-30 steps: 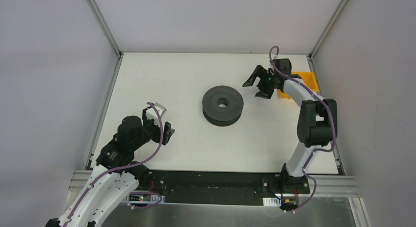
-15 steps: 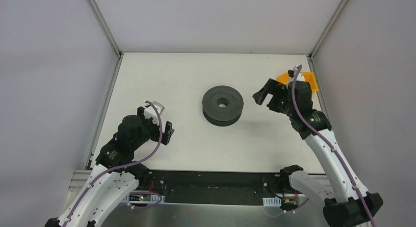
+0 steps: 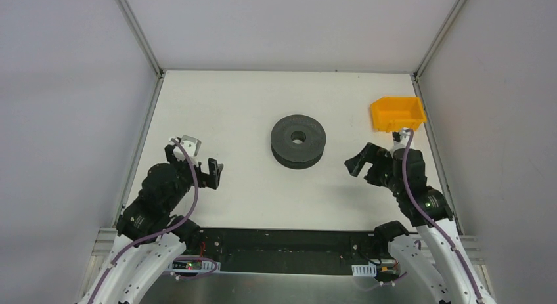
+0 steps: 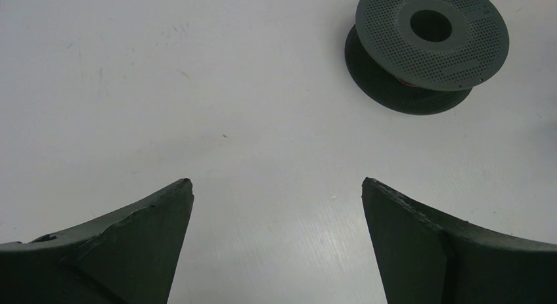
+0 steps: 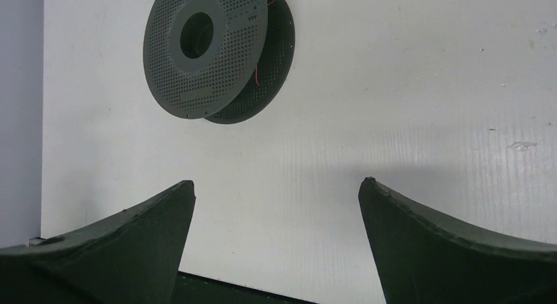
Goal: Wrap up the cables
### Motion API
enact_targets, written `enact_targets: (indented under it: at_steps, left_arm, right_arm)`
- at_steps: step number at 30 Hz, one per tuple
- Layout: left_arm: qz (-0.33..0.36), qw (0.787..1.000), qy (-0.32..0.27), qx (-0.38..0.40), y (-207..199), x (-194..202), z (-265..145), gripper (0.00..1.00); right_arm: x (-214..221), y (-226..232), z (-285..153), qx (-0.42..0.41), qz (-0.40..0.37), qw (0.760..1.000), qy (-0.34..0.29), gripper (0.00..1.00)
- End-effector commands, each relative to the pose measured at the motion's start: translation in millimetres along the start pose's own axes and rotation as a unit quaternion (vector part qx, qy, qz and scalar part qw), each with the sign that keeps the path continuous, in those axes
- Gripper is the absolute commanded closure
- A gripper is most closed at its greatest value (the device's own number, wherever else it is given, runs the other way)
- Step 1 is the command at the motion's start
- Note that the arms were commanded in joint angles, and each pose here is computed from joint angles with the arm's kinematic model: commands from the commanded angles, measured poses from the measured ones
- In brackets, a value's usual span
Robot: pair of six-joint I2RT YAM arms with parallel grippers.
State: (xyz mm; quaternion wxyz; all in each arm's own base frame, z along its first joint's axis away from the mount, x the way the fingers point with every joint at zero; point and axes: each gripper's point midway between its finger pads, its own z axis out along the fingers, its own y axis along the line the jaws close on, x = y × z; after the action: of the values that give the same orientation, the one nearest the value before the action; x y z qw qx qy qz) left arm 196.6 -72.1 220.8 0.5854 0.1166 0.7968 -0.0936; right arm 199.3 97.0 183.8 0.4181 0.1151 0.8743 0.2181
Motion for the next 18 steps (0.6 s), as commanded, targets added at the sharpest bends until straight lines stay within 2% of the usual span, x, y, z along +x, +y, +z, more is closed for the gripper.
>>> enact_targets:
  at_steps: [1,18]
  left_arm:
    - [-0.015,0.999,-0.047,-0.008,4.4,-22.2,-13.0,0.01]
    - [-0.013,0.998,-0.058,-0.016,8.0,-23.5,-16.9,0.00]
  right_arm:
    - [-3.5,11.5,-8.3,-0.038,-0.001,0.999,-0.020,0.01]
    - [-2.4,7.9,-8.5,-0.029,-0.007,0.999,-0.017,0.01]
